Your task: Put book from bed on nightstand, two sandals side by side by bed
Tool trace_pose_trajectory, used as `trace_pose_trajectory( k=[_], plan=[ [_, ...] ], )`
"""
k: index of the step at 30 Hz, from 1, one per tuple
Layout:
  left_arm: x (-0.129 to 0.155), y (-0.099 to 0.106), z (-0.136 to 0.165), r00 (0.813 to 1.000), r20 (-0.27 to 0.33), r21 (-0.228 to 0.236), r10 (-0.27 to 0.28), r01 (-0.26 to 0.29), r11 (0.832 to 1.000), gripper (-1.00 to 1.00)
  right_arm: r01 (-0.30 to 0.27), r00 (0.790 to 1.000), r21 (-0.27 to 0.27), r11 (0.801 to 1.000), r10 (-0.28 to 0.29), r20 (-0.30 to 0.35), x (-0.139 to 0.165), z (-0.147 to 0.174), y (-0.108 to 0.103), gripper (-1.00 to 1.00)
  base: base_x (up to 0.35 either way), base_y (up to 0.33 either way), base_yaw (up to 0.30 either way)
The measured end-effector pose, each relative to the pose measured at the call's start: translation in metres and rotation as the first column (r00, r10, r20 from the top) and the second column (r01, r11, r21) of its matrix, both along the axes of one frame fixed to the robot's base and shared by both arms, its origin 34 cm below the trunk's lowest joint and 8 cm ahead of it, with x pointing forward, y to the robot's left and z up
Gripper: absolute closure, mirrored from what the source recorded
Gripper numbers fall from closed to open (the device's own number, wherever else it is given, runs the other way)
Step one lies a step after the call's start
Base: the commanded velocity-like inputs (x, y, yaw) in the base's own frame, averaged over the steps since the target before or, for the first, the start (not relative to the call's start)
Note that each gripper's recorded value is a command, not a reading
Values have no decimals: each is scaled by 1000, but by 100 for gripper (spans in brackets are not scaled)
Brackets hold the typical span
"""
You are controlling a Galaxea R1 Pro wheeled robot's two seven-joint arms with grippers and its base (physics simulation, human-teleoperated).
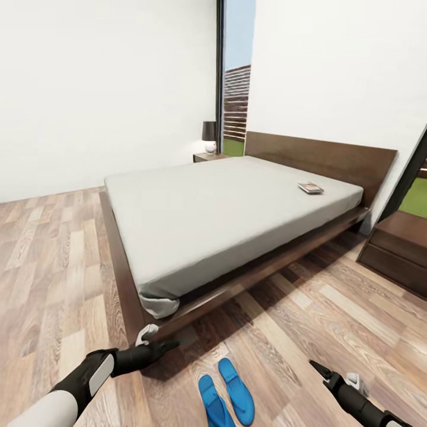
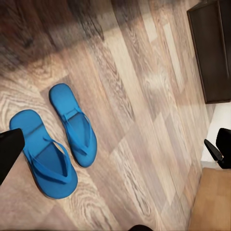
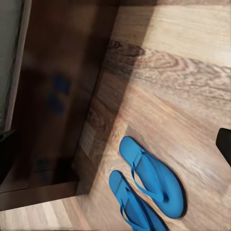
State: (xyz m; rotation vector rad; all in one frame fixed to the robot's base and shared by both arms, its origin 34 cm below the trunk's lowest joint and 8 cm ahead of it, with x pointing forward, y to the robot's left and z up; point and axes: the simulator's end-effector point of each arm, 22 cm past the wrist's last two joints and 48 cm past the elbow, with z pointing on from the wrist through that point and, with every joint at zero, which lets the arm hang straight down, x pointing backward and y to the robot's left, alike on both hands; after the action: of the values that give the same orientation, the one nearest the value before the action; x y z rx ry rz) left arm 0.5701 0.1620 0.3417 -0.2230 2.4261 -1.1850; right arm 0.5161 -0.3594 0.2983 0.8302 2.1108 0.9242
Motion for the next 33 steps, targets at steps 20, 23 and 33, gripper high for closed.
trace_pose_trajectory(
  k=[20,23,33],
  plan=[
    [-2,1,-3,1000,-8,1,2,-2,1000,-100,-2,1000,-1,1000,2,0,0,0,0,-100,0,0,192],
    [-4,1,-4,1000,-13,0,3,-3,1000,-100,-4,1000,-2,1000,4,-1,-1,0,0,-100,0,0,74],
    [-6,1,-7,1000,-23,0,5,-5,1000,-100,-5,1000,-7,1000,4,-6,-1,-2,0,-100,0,0,19]
  ],
)
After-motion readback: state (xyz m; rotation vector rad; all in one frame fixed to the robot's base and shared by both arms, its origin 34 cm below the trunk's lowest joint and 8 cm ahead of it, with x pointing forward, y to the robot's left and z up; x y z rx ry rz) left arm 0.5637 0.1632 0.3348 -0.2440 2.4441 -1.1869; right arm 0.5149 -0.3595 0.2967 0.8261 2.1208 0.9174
